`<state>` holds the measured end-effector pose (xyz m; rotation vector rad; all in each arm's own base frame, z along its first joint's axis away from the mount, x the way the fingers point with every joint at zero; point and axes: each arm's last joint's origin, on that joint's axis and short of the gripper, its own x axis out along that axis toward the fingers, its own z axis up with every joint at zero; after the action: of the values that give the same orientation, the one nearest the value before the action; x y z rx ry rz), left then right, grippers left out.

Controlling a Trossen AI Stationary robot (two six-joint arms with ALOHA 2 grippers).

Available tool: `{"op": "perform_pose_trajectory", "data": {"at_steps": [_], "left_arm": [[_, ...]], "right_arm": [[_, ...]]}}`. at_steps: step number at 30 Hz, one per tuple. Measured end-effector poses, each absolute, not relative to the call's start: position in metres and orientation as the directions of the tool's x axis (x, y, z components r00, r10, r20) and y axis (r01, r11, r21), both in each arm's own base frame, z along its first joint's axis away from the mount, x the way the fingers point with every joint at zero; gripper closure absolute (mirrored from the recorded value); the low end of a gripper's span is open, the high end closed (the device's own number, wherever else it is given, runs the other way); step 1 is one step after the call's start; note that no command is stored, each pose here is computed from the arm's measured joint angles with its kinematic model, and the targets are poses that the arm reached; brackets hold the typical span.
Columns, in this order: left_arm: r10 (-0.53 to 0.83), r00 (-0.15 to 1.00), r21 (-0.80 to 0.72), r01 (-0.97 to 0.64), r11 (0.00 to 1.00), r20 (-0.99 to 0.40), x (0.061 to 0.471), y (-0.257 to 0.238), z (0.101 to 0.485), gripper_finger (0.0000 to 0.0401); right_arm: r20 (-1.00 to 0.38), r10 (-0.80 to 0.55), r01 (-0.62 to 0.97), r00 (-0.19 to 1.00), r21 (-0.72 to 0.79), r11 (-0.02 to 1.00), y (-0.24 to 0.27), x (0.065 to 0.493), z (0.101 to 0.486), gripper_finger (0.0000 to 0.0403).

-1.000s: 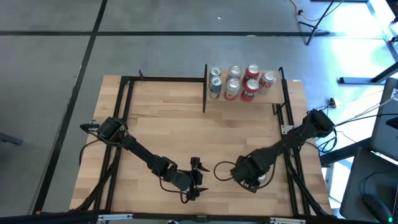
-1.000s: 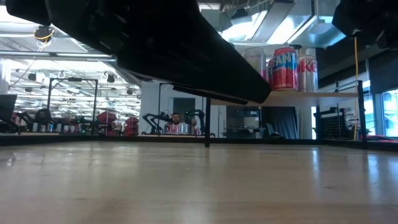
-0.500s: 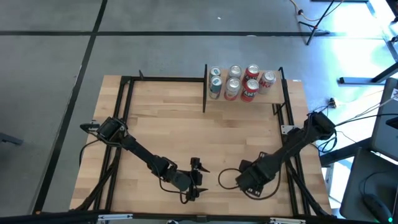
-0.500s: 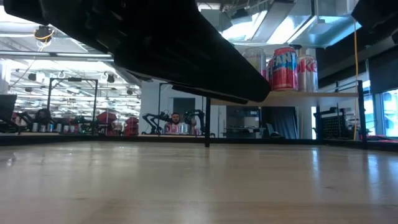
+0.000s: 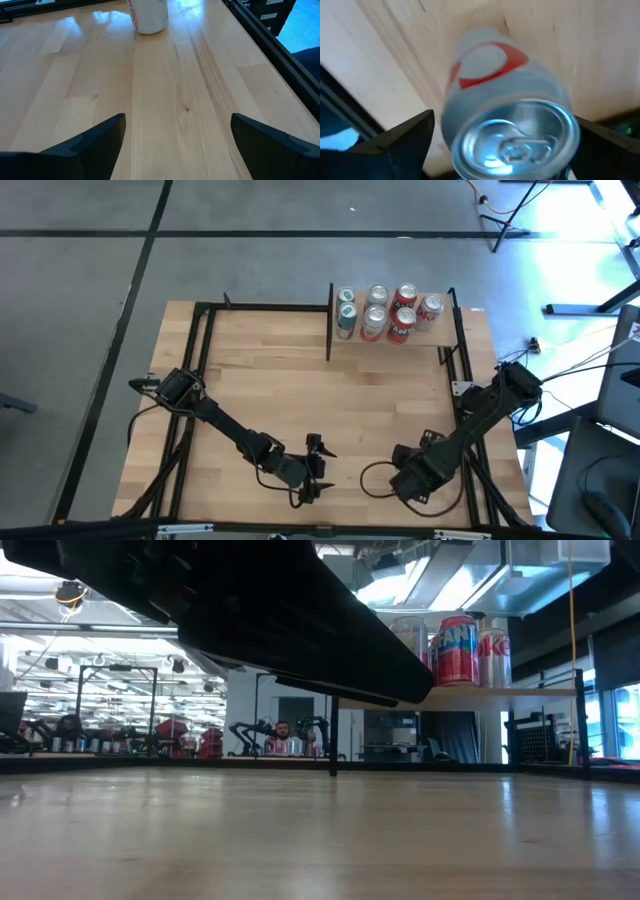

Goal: Place canned beverage on shelf
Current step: Put the red silver soda can and align with other red silver can on the shelf

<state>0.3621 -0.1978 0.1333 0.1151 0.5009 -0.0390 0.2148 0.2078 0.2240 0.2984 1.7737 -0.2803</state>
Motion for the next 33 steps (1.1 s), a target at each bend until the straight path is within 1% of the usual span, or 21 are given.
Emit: {"op": "perform_pose_trajectory", "data": {"at_steps": [3,7,10,13,19,22,26,30,33], "left_arm": [[-0.009,0.877,0.101,0.066,0.993,-0.481,0.362,-0.198,0.133,0.0052],[-0.009,0.877,0.101,0.065,0.993,-0.481,0.362,-0.198,0.133,0.0052],[-0.009,0.877,0.101,0.066,0.993,-0.481,0.362,-0.198,0.133,0.0052],[-0.009,0.877,0.101,0.065,0.993,-0.481,0.362,-0.198,0.133,0.0052],[-0.009,0.876,0.101,0.065,0.993,-0.481,0.362,-0.198,0.133,0.0052],[-0.009,0.876,0.101,0.066,0.993,-0.481,0.362,-0.198,0.133,0.0052],[-0.009,0.877,0.101,0.065,0.993,-0.481,0.362,-0.198,0.133,0.0052],[-0.009,0.877,0.101,0.065,0.993,-0.481,0.362,-0.198,0.133,0.0052],[-0.009,0.877,0.101,0.066,0.993,-0.481,0.362,-0.198,0.133,0.0052]], "right_arm": [[-0.991,-0.001,0.312,-0.134,-0.044,0.949,0.215,0.211,0.223,0.0029],[-0.998,-0.058,0.262,0.008,-0.054,0.964,0.229,0.205,0.223,0.0035],[-0.994,-0.084,0.234,0.070,-0.065,0.970,0.237,0.198,0.223,0.0035],[-0.991,-0.105,0.208,0.083,-0.086,0.974,0.241,0.192,0.221,0.0038],[-0.990,-0.116,0.211,0.076,-0.097,0.973,0.240,0.189,0.216,0.0056],[-0.990,-0.109,0.206,0.084,-0.090,0.974,0.241,0.190,0.214,0.0078],[-0.990,-0.107,0.203,0.087,-0.088,0.975,0.241,0.190,0.215,0.0124],[-0.989,-0.108,0.191,0.104,-0.087,0.978,0.237,0.187,0.221,0.0125],[-0.982,-0.123,0.200,0.143,-0.093,0.975,0.227,0.182,0.237,0.0125]]}}
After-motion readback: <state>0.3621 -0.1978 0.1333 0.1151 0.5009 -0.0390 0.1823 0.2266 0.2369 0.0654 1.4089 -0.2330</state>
